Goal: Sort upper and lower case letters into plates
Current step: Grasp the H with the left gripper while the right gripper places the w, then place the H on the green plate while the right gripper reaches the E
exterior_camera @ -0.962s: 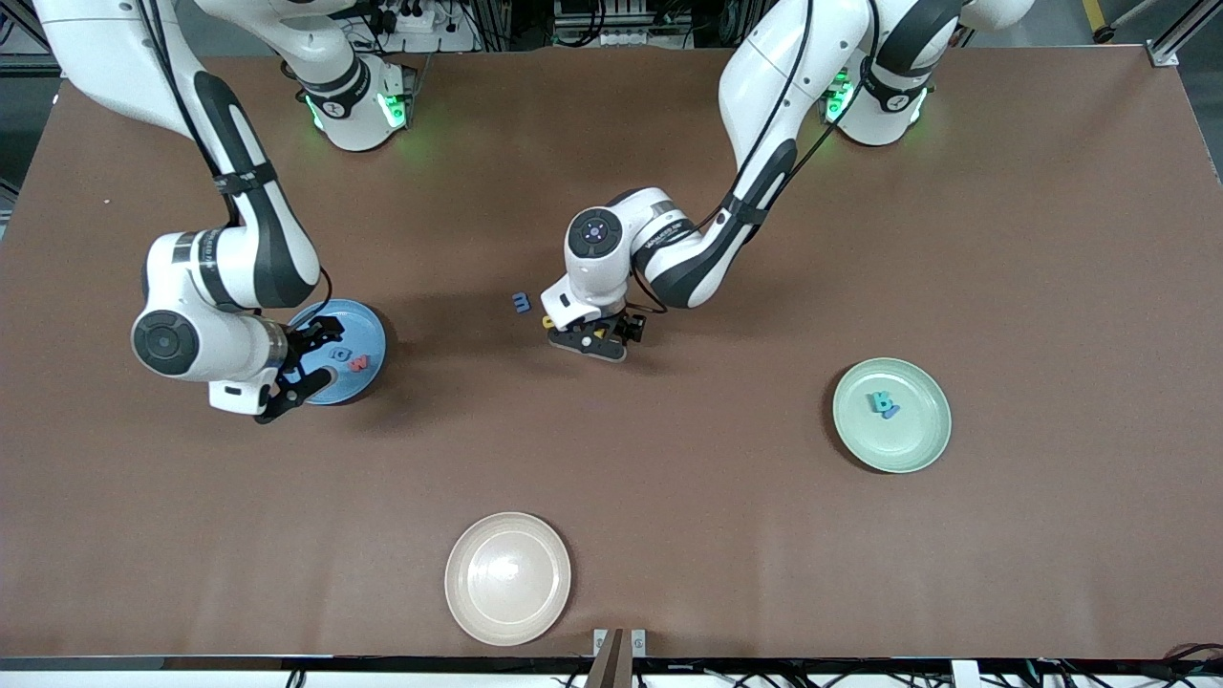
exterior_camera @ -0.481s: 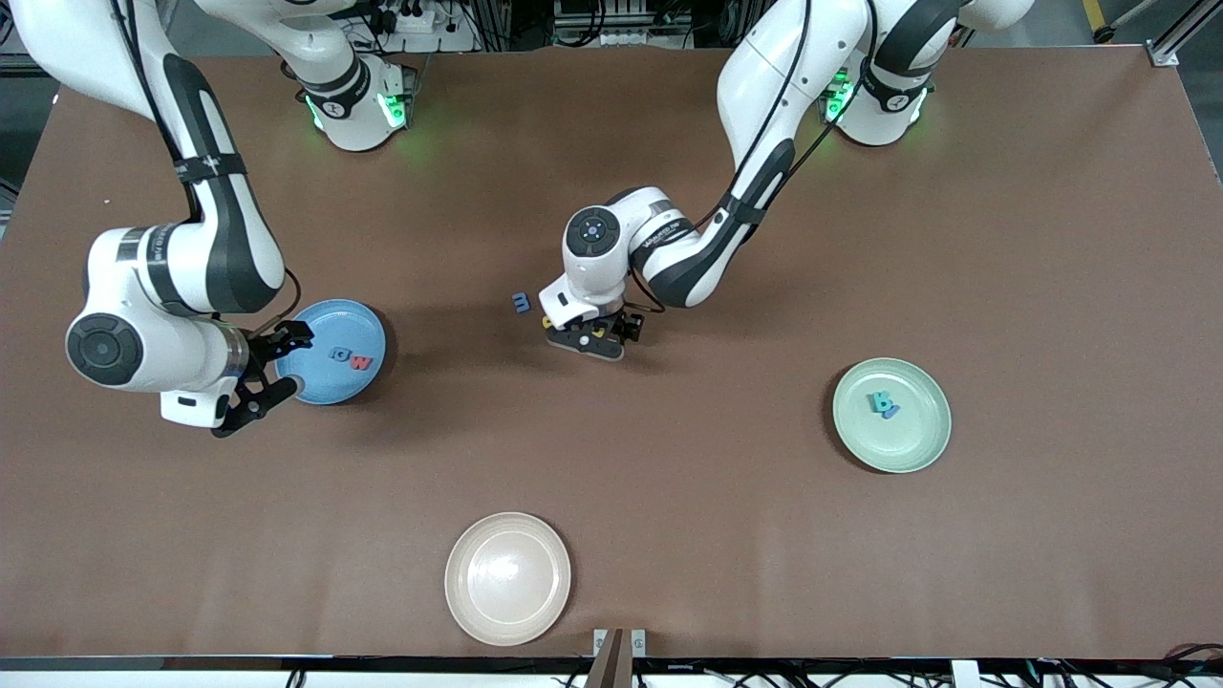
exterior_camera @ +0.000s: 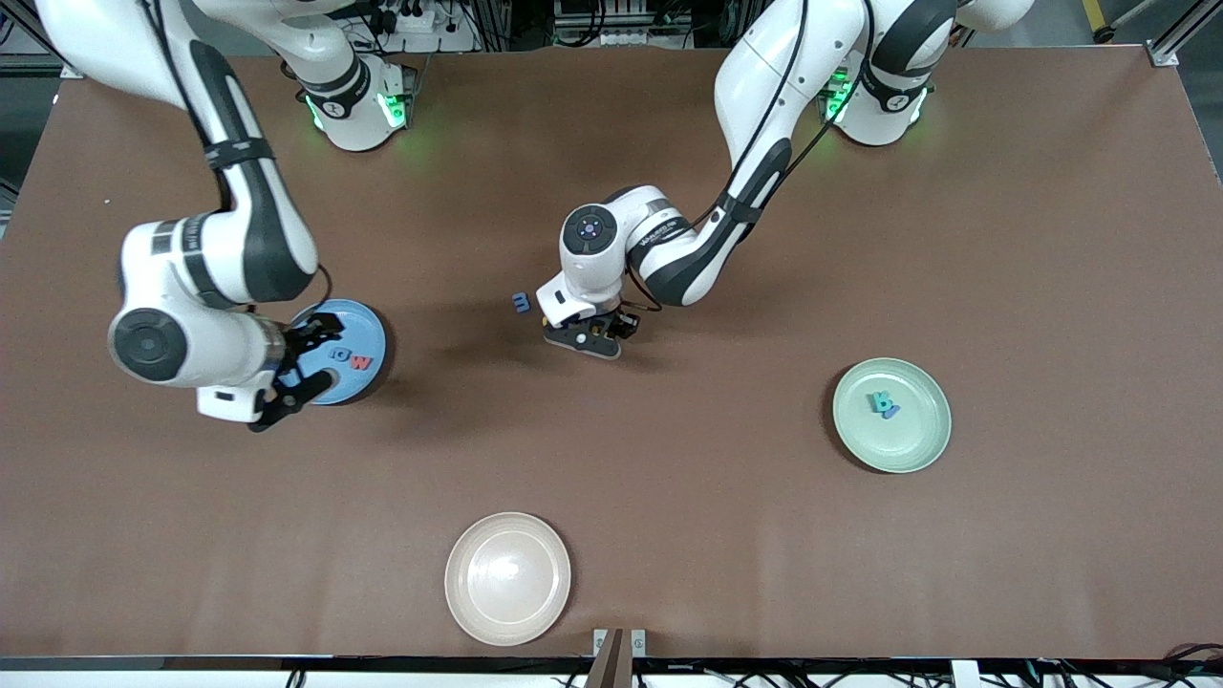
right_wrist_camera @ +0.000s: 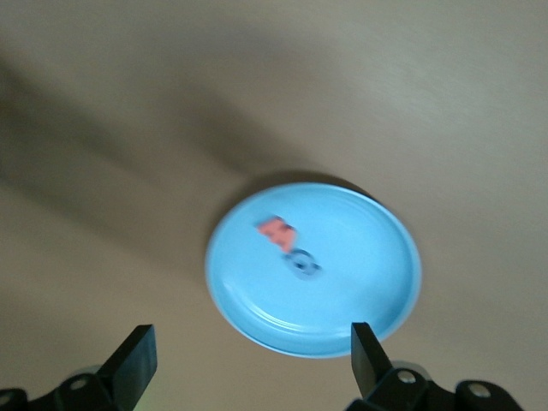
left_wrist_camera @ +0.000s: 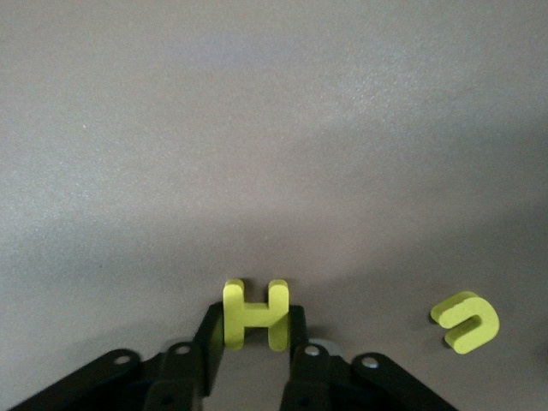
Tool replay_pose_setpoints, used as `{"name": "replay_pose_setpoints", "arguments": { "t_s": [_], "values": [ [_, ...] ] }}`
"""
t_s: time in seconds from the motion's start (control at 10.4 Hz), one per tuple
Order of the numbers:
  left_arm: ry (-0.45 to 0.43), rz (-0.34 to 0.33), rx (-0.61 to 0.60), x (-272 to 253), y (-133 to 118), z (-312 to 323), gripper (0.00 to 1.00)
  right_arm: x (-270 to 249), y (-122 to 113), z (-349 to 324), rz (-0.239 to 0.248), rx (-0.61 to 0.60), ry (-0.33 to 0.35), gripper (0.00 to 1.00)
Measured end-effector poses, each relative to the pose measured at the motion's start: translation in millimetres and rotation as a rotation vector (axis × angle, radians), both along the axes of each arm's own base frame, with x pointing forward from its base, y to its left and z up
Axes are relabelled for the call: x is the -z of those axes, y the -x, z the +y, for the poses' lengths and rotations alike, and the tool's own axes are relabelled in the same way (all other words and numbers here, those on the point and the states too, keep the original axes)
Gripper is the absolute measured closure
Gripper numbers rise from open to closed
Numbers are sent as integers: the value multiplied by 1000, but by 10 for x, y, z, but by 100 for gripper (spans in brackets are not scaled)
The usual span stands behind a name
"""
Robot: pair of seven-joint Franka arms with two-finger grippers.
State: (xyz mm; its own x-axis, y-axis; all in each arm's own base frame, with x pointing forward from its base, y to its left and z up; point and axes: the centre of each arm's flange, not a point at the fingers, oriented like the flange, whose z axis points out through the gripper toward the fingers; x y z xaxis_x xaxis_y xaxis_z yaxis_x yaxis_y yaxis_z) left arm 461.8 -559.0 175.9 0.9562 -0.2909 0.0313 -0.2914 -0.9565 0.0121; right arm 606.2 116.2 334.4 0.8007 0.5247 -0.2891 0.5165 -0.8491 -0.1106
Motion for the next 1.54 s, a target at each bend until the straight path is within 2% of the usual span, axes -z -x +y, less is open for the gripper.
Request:
{"name": "replay_pose_setpoints", "arguments": {
  "t_s": [0.19,0.38,0.58,0.77,0.96,1.15,1.35,1.54],
  "values": [
    [14,-19,-37,-99,-150,53,67,65,90,331,9,44,-60,0],
    [-15,-10,-144,-455,-708,560,67,146,203,719,-13,68,-78,0],
    [-57,81,-225,-825,-1271,1424,67,261,372,1169,-53,84,-91,0],
    [-76,157,-233,-934,-1618,2275,67,507,627,1505,-82,109,-105,0],
    [-130,194,-243,-722,-1761,3022,67,796,972,1869,-139,131,-141,0],
    [-198,212,-264,-510,-1845,3724,67,998,1298,2145,-173,106,-165,0],
    [-195,231,-321,-463,-1947,4310,67,1070,1494,2320,-173,84,-165,0],
    [-187,234,-334,-479,-1990,4538,67,1182,1619,2408,-160,90,-134,0]
  ]
}}
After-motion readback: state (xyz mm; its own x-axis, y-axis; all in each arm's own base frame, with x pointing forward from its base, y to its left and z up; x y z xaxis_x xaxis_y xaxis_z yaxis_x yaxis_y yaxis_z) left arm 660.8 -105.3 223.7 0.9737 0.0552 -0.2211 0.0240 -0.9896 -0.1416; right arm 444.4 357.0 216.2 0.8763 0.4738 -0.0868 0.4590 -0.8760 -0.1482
